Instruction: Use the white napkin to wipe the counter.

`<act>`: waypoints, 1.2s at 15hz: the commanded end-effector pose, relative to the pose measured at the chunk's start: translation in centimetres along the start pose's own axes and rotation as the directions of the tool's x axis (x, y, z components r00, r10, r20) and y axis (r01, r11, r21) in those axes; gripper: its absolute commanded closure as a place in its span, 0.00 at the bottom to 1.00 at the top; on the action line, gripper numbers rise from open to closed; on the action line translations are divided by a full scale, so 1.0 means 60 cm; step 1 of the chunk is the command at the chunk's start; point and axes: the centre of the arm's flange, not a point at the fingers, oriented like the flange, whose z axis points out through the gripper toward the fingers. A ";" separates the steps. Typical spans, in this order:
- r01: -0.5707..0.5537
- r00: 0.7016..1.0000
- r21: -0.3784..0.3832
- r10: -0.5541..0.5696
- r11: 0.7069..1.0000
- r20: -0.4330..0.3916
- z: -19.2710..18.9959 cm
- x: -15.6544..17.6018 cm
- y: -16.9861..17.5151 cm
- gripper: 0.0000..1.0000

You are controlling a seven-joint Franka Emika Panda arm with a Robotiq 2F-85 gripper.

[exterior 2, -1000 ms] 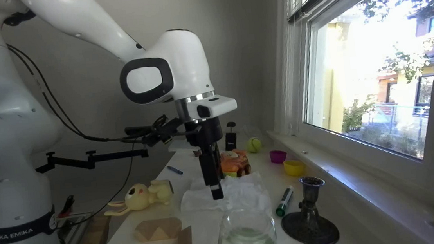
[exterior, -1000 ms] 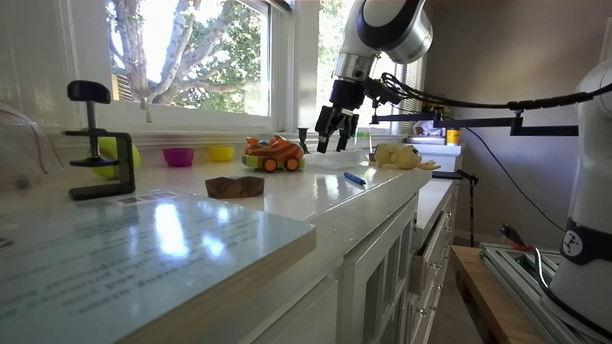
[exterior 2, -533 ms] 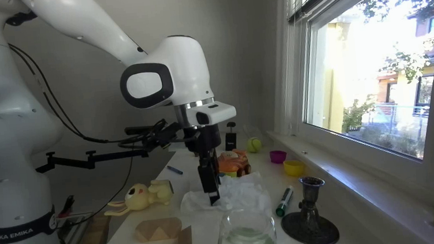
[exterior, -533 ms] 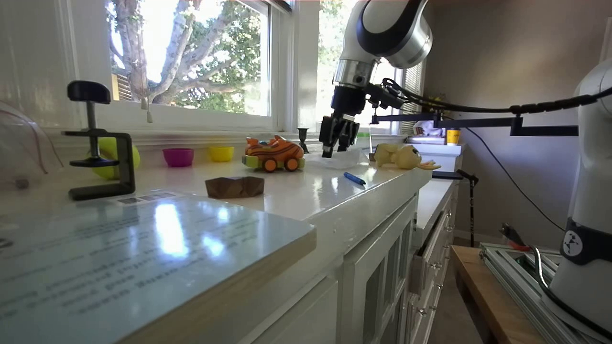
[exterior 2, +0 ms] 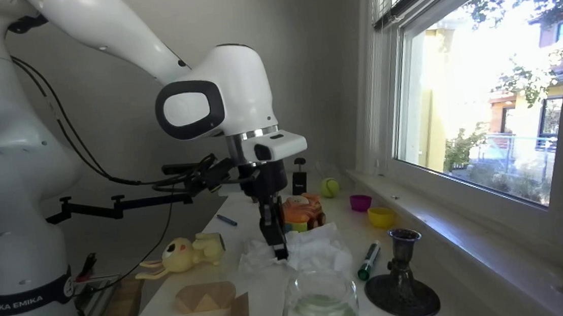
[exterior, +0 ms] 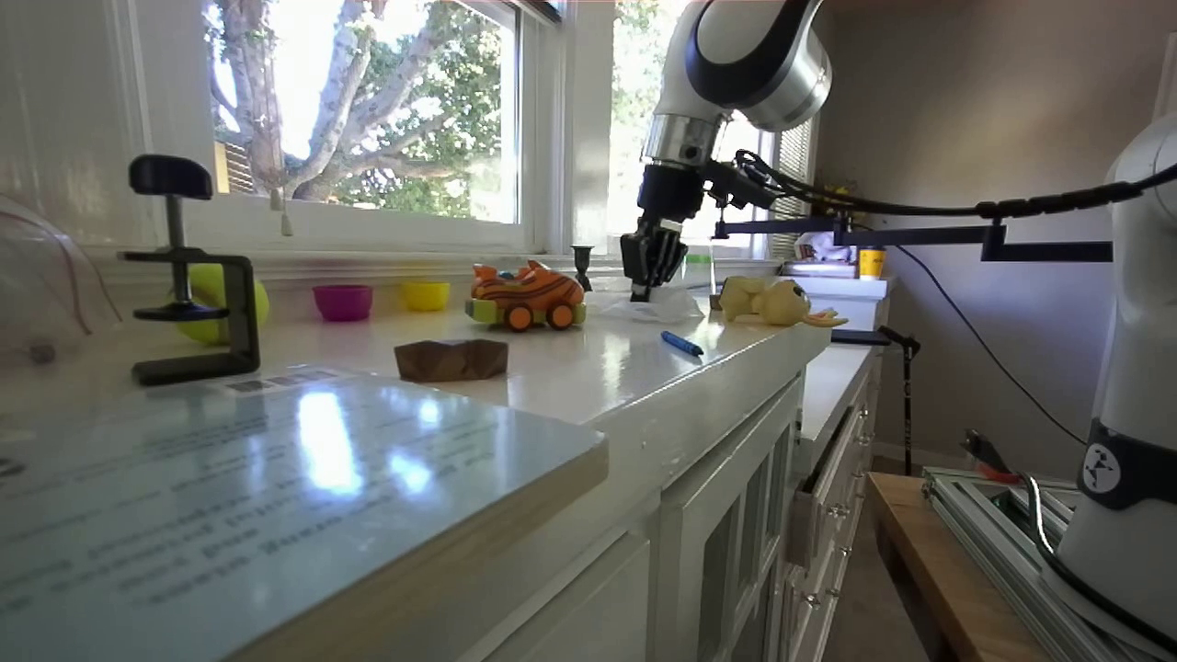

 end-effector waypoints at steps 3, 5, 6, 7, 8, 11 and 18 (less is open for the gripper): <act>-0.008 1.000 -0.015 0.008 1.000 0.005 0.002 -0.003 0.009 1.00; -0.027 1.000 -0.026 0.027 0.999 0.007 0.003 -0.006 0.024 1.00; -0.040 0.999 -0.031 0.040 0.999 0.007 0.002 -0.007 0.034 1.00; -0.058 0.998 -0.040 0.058 0.998 0.006 0.000 -0.009 0.048 1.00; -0.077 0.997 -0.050 0.077 0.996 0.005 -0.002 -0.011 0.064 1.00; -0.140 0.990 -0.094 0.140 0.986 -0.005 -0.009 -0.019 0.122 1.00; -0.156 0.988 -0.106 0.156 0.982 -0.008 -0.012 -0.020 0.139 1.00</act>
